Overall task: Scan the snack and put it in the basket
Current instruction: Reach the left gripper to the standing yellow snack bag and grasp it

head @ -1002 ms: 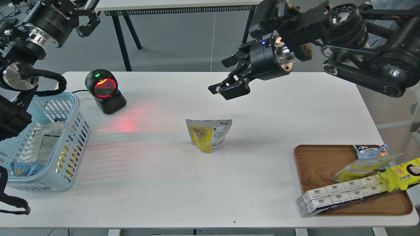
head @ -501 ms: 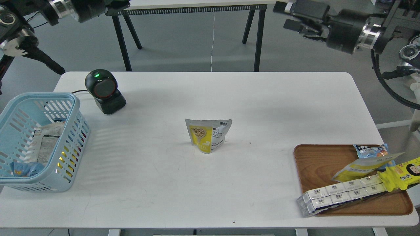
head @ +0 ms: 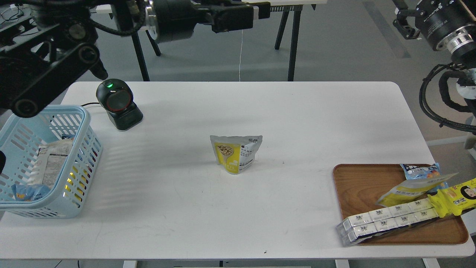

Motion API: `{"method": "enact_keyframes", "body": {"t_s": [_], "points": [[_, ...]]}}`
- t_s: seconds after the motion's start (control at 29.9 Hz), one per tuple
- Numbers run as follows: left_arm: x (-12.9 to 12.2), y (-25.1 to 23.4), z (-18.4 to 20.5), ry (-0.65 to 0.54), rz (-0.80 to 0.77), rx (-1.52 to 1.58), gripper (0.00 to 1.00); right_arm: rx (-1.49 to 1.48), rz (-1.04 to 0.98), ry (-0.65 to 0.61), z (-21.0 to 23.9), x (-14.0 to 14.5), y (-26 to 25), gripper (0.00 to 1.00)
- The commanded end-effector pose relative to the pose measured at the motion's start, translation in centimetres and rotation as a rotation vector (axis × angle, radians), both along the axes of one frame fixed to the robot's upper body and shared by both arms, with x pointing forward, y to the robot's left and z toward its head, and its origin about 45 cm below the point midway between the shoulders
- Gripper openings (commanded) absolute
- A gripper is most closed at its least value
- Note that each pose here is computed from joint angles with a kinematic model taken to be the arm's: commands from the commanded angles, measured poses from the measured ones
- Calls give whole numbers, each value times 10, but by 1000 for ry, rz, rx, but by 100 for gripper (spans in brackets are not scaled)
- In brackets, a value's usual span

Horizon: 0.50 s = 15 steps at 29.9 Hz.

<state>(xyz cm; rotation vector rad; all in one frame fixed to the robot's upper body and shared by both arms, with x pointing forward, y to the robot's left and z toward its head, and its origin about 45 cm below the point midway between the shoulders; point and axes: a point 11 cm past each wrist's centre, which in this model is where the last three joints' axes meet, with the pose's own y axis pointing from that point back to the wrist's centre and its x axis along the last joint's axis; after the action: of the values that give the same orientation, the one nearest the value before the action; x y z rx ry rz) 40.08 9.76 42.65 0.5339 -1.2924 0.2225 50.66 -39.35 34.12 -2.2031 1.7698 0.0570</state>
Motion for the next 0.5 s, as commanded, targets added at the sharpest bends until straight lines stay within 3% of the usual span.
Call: {"method": "enact_keyframes", "body": {"t_s": [0.0, 0.13, 0.27, 0.47], "points": [[-18, -42, -41, -63, -114, 185, 90, 144, -77, 60, -27, -3, -13, 99], [-29, -49, -78, -68, -173, 314, 90, 348, -104, 173, -70, -14, -18, 99], [-32, -40, -117, -153, -203, 511, 90, 497, -116, 238, -102, -26, -17, 99], [-38, -32, -167, -154, -255, 689, 90, 508, -106, 263, -113, -28, -10, 100]]}}
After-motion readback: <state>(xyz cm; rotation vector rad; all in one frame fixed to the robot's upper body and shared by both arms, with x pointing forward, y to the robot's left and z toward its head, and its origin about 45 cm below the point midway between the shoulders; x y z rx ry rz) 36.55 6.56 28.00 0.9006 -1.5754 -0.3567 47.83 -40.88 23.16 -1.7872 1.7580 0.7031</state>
